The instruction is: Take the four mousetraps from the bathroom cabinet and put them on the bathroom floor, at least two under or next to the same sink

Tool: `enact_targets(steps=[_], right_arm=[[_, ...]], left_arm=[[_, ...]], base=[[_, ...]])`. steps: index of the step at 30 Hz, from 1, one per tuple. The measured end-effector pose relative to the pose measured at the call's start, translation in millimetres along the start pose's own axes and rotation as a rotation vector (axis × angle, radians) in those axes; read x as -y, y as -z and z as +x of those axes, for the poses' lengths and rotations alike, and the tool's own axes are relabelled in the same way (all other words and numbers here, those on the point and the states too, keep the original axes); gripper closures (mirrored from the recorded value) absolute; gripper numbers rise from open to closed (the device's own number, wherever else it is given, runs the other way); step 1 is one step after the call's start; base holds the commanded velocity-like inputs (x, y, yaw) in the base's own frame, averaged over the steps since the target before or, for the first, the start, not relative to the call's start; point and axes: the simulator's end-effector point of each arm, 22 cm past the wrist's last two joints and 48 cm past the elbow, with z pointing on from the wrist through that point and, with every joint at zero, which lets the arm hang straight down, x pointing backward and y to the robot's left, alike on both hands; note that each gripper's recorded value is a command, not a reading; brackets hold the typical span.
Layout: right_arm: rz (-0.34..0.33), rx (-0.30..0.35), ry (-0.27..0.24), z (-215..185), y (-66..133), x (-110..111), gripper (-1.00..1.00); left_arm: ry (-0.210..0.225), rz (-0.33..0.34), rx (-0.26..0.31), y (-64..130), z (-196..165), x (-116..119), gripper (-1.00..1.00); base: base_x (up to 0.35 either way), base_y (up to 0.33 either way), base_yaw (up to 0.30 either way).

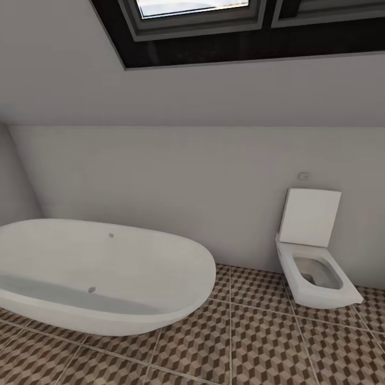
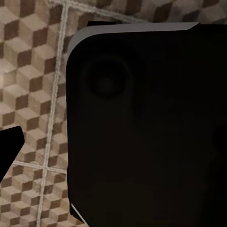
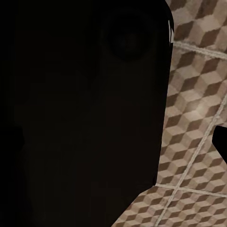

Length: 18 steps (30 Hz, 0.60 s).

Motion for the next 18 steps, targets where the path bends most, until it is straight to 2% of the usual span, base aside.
enact_targets(steps=[8,18], right_arm=[[0.000,0.000,0.000,0.0,0.0,0.0,-1.00],[0.000,0.000,-0.002,0.0,0.0,0.0,-1.00]], left_arm=[[0.000,0.000,0.000,0.0,0.0,0.0,-1.00],[0.000,0.000,0.000,0.0,-0.1,0.0,-1.00]], base=[[0.000,0.000,-0.133],[0.000,0.000,-0.250]])
